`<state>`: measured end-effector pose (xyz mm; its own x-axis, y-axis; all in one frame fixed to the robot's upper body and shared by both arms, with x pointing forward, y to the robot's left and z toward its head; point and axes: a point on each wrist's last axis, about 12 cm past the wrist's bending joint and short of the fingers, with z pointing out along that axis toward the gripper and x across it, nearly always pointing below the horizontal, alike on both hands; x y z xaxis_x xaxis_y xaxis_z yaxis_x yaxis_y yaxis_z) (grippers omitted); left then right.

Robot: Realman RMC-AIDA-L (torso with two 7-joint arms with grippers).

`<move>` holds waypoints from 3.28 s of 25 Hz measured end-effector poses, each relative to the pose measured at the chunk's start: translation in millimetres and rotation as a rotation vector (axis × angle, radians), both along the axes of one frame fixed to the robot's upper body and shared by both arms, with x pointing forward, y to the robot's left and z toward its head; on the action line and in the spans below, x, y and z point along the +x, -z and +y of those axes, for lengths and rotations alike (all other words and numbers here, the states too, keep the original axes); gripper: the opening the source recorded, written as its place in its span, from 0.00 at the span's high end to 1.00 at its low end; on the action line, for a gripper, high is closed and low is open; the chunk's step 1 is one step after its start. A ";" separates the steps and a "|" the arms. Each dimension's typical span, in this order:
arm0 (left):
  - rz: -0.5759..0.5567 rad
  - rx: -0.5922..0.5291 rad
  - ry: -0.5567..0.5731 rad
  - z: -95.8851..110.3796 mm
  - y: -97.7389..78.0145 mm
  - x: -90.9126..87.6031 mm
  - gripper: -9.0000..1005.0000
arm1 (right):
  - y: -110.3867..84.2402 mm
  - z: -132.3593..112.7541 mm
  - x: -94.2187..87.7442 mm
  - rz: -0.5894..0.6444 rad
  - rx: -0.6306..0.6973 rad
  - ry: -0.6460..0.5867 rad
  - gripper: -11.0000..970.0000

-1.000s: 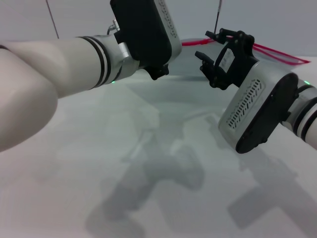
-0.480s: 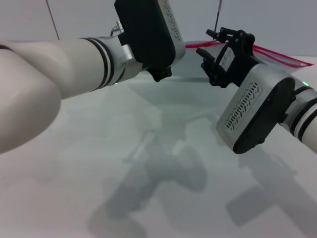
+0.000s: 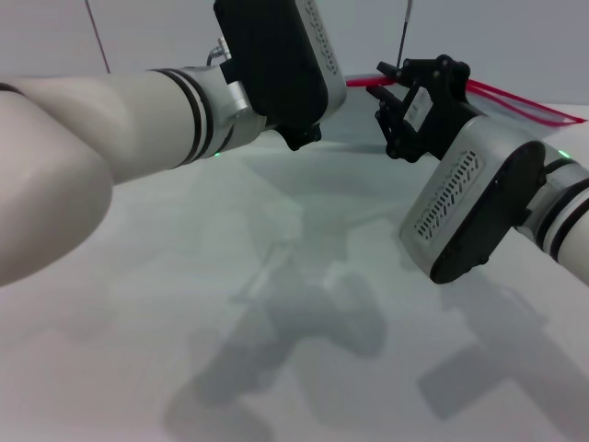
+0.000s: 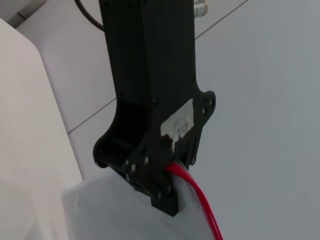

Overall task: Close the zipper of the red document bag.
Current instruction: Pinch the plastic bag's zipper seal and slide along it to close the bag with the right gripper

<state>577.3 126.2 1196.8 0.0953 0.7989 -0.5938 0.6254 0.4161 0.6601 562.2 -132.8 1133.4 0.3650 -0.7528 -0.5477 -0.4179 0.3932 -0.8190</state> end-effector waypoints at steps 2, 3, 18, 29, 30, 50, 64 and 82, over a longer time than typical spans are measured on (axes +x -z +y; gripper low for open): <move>-0.001 0.000 0.000 -0.1 -0.2 0.0 0.94 | -1.6 1.8 0.9 -0.004 0.002 -0.004 0.80; -0.001 0.000 0.001 -0.2 -0.3 0.0 0.94 | -1.6 1.8 0.9 -0.004 0.002 -0.004 0.81; -0.006 -0.004 0.000 0.3 -2.1 -0.5 0.94 | -4.4 0.6 2.6 -0.024 0.016 0.007 0.87; -0.025 -0.013 -0.009 6.7 -6.7 -4.2 0.94 | -1.5 -7.2 5.4 -0.029 0.018 0.038 0.90; -0.023 -0.013 -0.010 7.0 -6.2 -4.0 0.94 | -1.1 -6.9 5.2 -0.028 0.017 0.036 0.90; -0.052 -0.065 -0.051 24.5 -14.3 -20.4 0.94 | 16.8 -60.7 32.5 0.023 0.036 0.241 0.90; -0.096 -0.075 -0.095 42.6 -25.4 -25.3 0.93 | 13.5 -85.3 43.5 -0.015 0.061 0.338 0.90; -0.126 -0.088 -0.087 39.0 -22.7 -16.2 0.82 | 7.7 -93.5 45.8 -0.066 0.173 0.418 0.81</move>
<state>561.1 165.3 1219.5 0.1062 0.7530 -0.6494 0.4988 0.5246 0.6899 607.9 -226.3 1125.7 0.0882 -0.7424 -0.6642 -0.1434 0.6504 -0.7460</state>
